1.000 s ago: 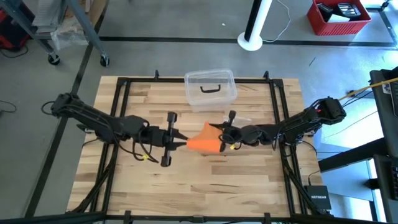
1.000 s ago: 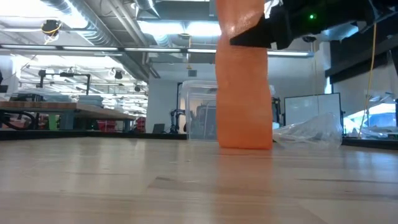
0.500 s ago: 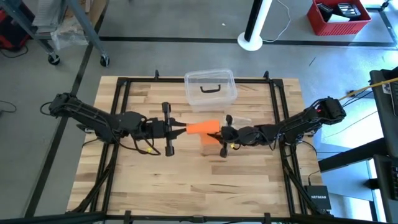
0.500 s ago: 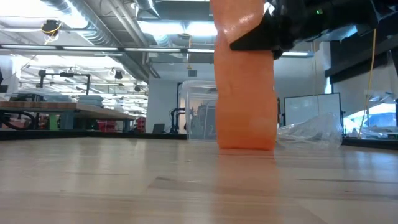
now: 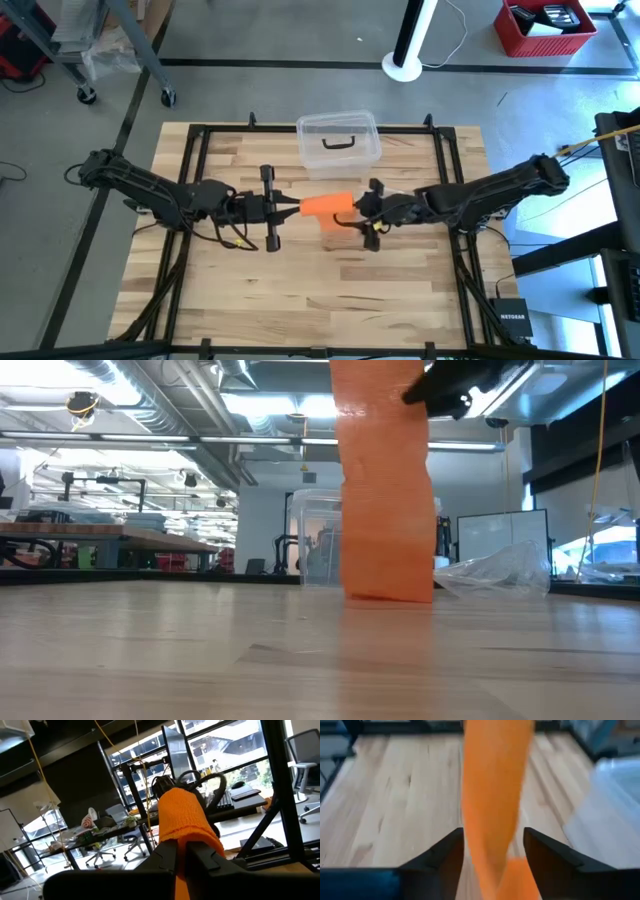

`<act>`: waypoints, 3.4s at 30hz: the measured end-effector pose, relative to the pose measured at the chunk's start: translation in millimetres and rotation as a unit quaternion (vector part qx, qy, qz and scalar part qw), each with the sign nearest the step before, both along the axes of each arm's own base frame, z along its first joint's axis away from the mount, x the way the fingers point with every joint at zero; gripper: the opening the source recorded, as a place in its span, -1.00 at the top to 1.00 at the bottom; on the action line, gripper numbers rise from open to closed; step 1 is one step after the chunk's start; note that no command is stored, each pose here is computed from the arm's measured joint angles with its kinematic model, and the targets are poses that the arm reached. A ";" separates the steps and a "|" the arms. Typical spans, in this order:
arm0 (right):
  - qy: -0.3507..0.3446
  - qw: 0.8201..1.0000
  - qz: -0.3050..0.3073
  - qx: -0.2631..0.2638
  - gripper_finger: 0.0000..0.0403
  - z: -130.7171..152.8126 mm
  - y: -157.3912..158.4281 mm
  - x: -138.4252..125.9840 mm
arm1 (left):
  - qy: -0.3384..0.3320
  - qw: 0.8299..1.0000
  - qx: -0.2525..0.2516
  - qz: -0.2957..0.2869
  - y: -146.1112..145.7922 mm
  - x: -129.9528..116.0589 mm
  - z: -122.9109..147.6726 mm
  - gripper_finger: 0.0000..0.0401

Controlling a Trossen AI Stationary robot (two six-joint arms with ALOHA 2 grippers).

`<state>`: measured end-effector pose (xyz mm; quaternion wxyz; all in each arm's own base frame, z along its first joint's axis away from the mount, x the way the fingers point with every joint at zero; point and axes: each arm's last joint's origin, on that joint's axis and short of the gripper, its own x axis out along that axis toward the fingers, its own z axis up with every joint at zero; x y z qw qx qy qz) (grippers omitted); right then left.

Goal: Roll bandage
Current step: Roll the orange bandage

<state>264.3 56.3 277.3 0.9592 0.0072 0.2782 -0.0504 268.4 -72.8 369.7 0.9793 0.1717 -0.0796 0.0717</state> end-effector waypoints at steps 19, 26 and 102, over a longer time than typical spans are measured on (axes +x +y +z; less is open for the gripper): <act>-0.216 0.976 0.024 -0.011 0.08 -98.4 -9.4 -13.2 | -0.001 1.000 -0.006 -0.003 0.0 0.1 0.0 0.93; -0.209 0.976 0.035 -0.043 0.18 -101.8 -5.3 5.4 | -0.003 1.000 -0.011 -0.004 -0.1 0.1 0.2 0.93; -0.085 0.978 0.015 -0.189 1.00 -0.5 -23.8 17.1 | -0.009 0.999 0.018 -0.040 -10.5 -18.6 11.1 0.92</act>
